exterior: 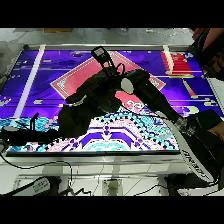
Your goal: Fold the clothes and pants, and hang the long-sleeved shirts on hangers.
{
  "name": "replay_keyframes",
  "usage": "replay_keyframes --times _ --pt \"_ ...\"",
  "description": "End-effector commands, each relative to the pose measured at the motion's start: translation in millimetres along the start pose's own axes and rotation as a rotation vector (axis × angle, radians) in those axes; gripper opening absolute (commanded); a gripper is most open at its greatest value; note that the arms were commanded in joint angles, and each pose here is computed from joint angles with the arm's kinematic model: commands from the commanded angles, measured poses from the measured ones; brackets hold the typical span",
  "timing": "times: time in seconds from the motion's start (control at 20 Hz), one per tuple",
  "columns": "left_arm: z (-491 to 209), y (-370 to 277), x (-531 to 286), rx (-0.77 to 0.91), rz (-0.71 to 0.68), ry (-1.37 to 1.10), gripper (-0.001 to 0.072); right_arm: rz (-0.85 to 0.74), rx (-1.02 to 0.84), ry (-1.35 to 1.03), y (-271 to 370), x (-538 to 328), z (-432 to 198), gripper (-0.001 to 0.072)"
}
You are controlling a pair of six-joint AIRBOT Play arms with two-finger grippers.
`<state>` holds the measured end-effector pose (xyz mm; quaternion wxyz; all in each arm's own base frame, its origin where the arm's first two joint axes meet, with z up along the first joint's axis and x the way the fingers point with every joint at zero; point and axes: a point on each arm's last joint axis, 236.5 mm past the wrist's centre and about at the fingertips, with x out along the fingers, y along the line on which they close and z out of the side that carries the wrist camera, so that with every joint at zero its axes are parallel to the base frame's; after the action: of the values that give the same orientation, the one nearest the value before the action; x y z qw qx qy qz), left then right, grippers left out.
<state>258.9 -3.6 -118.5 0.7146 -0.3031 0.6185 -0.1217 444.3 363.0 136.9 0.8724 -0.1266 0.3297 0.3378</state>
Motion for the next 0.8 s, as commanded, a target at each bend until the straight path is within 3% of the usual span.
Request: replay_keyframes --times 0.0,0.2,0.35,0.6,0.75 --pt "28 -11 3 -0.03 -0.069 -0.118 0.0028 -0.039 -0.031 0.0 -9 -1 0 0.0028" --pt "62 -31 -11 -0.042 -0.149 -0.234 0.0018 -0.1 -0.016 -0.01 -42 -9 3 0.0028" --pt "111 -52 -48 0.016 -0.178 -0.363 0.0017 -0.188 0.072 -0.035 -104 -32 5 0.0028" --pt "216 -126 -175 0.192 -0.248 -0.722 0.0016 -0.423 0.283 -0.131 -245 -132 1 0.0028" --pt "257 -162 -257 0.294 -0.212 -0.931 0.0016 -0.597 0.398 -0.162 -321 -217 -30 0.0028"
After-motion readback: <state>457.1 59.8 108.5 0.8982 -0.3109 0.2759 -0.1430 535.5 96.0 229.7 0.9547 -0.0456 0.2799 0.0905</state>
